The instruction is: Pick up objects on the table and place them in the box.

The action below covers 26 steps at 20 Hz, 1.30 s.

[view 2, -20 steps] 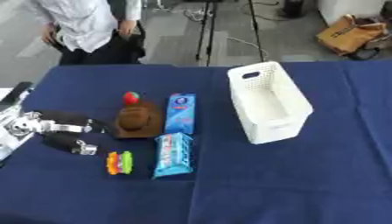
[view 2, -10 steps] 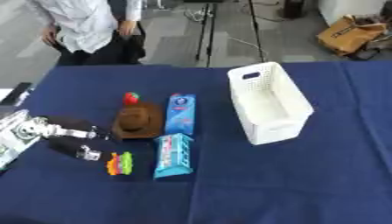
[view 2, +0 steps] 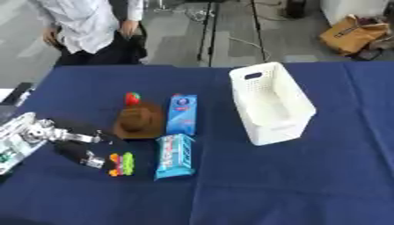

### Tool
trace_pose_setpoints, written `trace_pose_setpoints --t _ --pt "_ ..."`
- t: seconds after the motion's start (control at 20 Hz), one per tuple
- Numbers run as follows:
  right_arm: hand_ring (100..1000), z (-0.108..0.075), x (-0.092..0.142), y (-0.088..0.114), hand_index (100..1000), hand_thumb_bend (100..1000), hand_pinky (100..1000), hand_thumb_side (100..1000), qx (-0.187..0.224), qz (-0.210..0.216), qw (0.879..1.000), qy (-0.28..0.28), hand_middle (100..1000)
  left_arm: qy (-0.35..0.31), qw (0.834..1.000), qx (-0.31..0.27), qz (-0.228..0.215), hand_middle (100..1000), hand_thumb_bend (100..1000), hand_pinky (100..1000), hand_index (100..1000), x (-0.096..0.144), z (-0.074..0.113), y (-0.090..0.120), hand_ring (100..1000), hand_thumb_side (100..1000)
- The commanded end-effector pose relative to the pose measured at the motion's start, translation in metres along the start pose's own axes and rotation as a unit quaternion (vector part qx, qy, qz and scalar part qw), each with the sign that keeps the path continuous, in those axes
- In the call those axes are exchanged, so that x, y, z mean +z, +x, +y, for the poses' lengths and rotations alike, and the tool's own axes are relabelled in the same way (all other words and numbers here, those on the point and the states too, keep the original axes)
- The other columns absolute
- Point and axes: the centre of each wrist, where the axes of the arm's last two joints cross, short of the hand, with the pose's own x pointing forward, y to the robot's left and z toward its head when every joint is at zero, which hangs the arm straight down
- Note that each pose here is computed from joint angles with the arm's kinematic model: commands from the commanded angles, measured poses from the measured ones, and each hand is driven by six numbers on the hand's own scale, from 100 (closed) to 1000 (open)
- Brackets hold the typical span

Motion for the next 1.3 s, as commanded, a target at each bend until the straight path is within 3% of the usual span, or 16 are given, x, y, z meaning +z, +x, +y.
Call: trace_pose_setpoints --t 0.05,0.45,0.9,1.2,1.25,1.3 --pt "908 -0.008 -0.003 0.001 827 100 874 1000 0.000 -0.006 1.000 -0.015 866 -0.002 0.999 -0.034 0.006 1000 522 1000 1000 0.008 0.006 -0.001 1000 1000" --pt "906 -0.008 -0.003 0.001 823 100 872 1000 -0.006 -0.007 1.000 -0.018 862 -0.009 0.998 -0.056 0.035 1000 553 1000 1000 0.000 -0.001 -0.001 1000 1000" --pt "906 -0.007 -0.003 0.001 819 100 871 1000 -0.010 -0.005 1.000 -0.019 859 -0.001 0.997 -0.057 0.044 1000 516 1000 1000 -0.007 -0.005 -0.003 1000 1000" --pt "904 -0.007 -0.003 0.001 814 100 869 1000 -0.013 -0.005 1.000 -0.022 856 -0.003 0.997 -0.067 0.047 1000 461 1000 1000 -0.009 -0.006 -0.004 1000 1000" --pt "904 -0.007 -0.002 0.001 810 100 868 1000 -0.014 -0.005 1.000 -0.022 854 -0.001 0.997 -0.068 0.047 962 344 1000 1000 -0.010 -0.005 -0.004 998 1000" --pt "904 -0.006 -0.002 0.001 810 100 868 1000 -0.014 -0.005 1.000 -0.022 854 0.002 0.997 -0.069 0.047 962 344 1000 1000 -0.010 -0.005 -0.003 998 1000"
